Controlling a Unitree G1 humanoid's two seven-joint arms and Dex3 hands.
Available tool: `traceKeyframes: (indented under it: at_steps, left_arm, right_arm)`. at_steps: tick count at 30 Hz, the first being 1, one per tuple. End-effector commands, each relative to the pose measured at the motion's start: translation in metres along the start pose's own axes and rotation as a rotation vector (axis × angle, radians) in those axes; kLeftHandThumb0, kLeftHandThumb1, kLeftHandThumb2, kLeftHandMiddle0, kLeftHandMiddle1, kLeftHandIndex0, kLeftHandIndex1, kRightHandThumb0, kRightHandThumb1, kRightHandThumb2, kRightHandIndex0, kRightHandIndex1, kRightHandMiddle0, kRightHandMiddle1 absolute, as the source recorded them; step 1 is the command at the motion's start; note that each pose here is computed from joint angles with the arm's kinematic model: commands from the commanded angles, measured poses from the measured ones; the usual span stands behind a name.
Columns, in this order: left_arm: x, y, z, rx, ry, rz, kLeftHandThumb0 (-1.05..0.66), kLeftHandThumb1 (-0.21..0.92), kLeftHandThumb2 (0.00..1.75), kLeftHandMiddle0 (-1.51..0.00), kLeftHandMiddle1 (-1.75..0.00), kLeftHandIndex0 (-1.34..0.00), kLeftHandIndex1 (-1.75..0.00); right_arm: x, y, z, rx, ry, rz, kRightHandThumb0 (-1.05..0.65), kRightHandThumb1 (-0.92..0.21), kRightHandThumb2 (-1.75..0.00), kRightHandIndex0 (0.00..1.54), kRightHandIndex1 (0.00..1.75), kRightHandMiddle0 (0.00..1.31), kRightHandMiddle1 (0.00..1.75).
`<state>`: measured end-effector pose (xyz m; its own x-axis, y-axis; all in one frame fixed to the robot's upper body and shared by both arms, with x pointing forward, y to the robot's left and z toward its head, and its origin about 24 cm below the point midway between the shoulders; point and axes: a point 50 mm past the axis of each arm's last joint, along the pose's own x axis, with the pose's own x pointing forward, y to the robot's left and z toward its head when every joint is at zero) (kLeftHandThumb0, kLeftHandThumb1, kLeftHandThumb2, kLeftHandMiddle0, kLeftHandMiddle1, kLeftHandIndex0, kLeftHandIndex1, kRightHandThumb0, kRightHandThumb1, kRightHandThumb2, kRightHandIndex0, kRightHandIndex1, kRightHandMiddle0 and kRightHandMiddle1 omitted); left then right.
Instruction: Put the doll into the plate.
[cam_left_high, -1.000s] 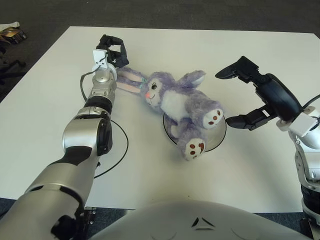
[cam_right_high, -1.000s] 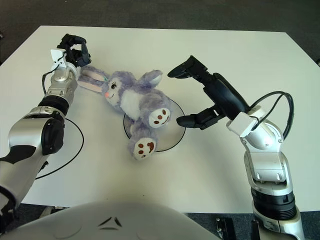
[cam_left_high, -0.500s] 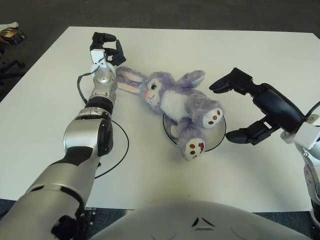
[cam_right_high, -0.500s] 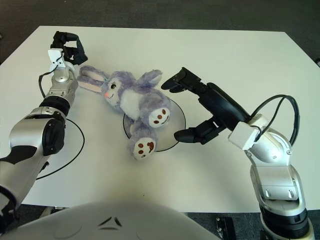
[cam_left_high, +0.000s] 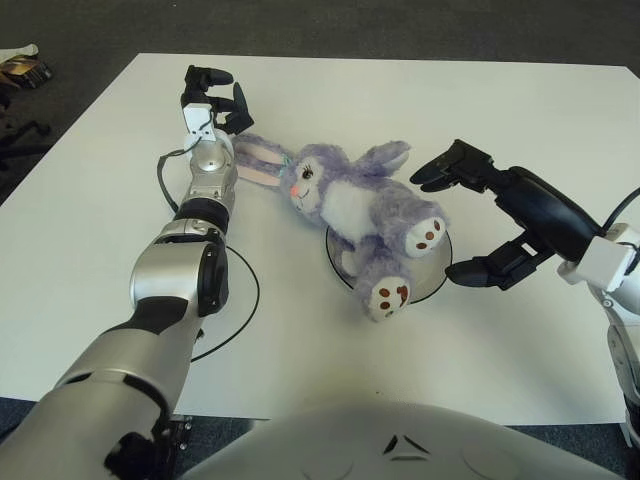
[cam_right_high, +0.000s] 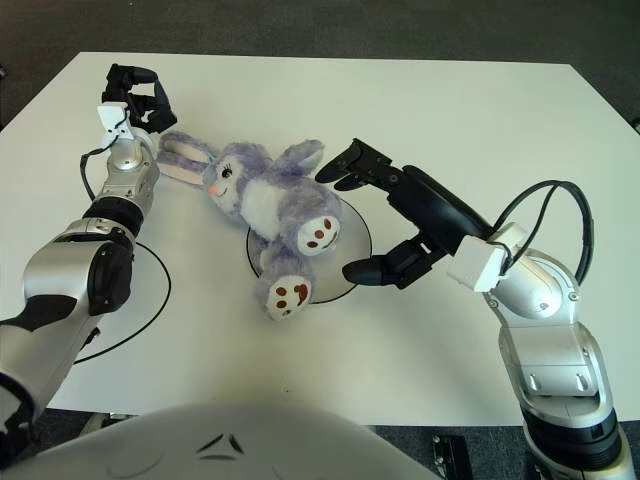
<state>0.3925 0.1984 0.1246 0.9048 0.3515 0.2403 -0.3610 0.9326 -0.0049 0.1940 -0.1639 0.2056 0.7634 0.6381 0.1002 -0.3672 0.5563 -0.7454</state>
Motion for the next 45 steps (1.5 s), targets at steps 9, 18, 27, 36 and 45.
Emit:
traceKeyframes:
  at_steps: [9, 18, 27, 36, 45]
  left_arm:
    - [-0.003, 0.001, -0.005, -0.047, 0.018, 0.013, -0.01, 0.38, 1.25, -0.45, -1.75, -0.44, -1.75]
    - [-0.006, 0.0, -0.009, -0.013, 0.018, -0.006, -0.01, 0.38, 1.26, -0.46, -1.75, -0.44, -1.75]
    - [-0.01, -0.008, -0.01, 0.019, 0.008, -0.024, -0.01, 0.38, 1.25, -0.45, -1.75, -0.44, -1.75]
    - [-0.012, -0.013, -0.012, 0.022, 0.025, -0.046, -0.01, 0.41, 1.23, -0.44, -1.75, -0.42, -1.75]
    - [-0.013, -0.019, -0.013, -0.008, 0.041, -0.048, -0.01, 0.43, 1.2, -0.42, -1.75, -0.4, -1.75]
  right_arm:
    - [0.003, 0.002, 0.008, 0.003, -0.023, 0.092, -0.46, -0.26, -1.04, 0.17, 0.81, 0.0, 1.17]
    - [0.007, -0.001, 0.013, 0.04, -0.002, 0.164, -0.34, -0.26, -1.12, 0.11, 0.9, 0.0, 1.22]
    - [0.016, 0.004, 0.011, 0.053, -0.048, 0.167, -0.33, -0.27, -1.14, 0.1, 0.95, 0.03, 1.24]
    - [0.026, 0.014, 0.001, 0.059, -0.072, 0.166, -0.3, -0.27, -1.14, 0.09, 0.91, 0.06, 1.24]
    - [0.036, 0.016, -0.005, 0.094, -0.145, 0.108, -0.32, -0.24, -1.15, 0.14, 0.91, 0.07, 1.25]
